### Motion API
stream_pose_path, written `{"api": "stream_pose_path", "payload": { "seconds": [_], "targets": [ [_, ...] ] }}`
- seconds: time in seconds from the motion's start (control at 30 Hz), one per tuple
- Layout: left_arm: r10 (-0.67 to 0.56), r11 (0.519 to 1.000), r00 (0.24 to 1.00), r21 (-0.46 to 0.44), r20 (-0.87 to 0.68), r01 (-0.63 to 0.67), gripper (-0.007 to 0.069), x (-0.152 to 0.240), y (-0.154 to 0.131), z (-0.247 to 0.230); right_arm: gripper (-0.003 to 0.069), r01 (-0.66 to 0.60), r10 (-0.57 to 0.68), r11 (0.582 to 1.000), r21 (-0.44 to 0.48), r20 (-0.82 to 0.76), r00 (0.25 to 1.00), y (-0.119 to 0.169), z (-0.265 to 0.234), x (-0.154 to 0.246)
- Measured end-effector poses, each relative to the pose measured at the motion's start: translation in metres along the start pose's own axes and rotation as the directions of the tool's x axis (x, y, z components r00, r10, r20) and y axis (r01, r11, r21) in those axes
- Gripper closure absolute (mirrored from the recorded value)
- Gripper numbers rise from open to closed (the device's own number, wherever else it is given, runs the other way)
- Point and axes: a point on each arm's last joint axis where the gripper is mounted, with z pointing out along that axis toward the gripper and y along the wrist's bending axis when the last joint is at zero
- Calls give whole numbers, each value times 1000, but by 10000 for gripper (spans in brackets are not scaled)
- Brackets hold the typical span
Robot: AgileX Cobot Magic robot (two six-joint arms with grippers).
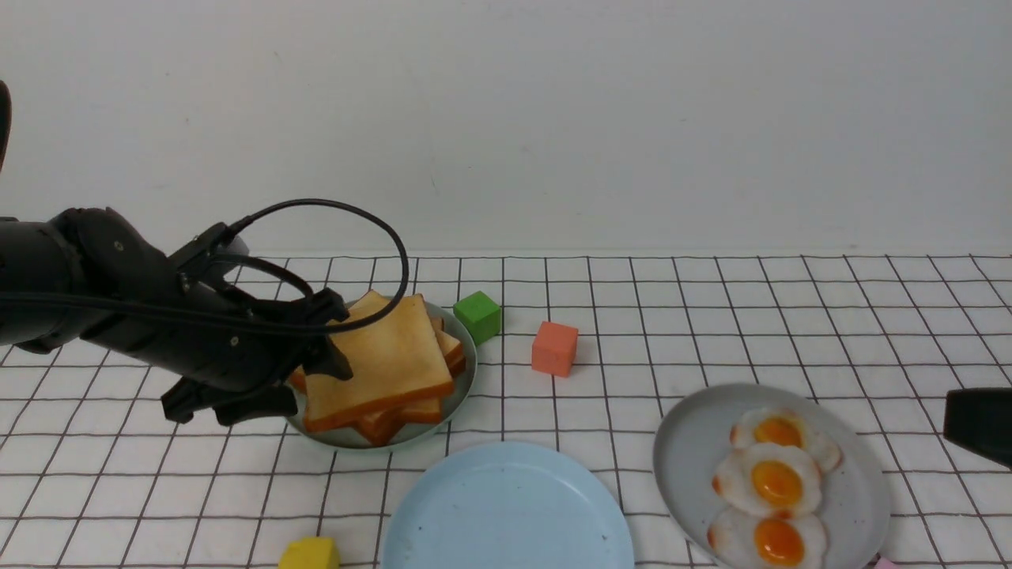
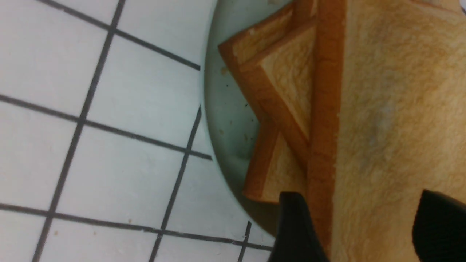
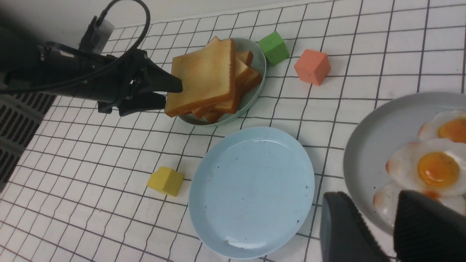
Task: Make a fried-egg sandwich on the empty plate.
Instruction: Use the left arm to grab a slice of bread, then use the left arm to put a slice of bread into the empty plate in the middle
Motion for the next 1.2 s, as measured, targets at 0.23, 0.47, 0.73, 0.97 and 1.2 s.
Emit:
{"api": "stream_pose_path", "payload": {
  "seconds": [0.23,0.47,0.73,0.97,1.2],
  "targets": [
    [2,1000,1000,-12,-21,-2,267,2,4,9,417,-2,2,1000,-2,-5,1000,0,0,0],
    [82,997,996,7,-24,-82,405,2,3,10,417,-4,4,1000,-5,-5,1000,0,0,0],
    [137,991,990,12,-31,-137,608,2,-1,-3,417,-4,4,1000,-5,-5,1000,0,0,0],
    [202,971,979,128,-5,-199,608,30,-26,-61,417,20,-20,1000,20,-26,999,-2,0,2],
    [169,971,978,192,-120,-145,608,113,-26,-47,417,78,-75,994,77,-47,996,-7,-1,4]
  ]
}}
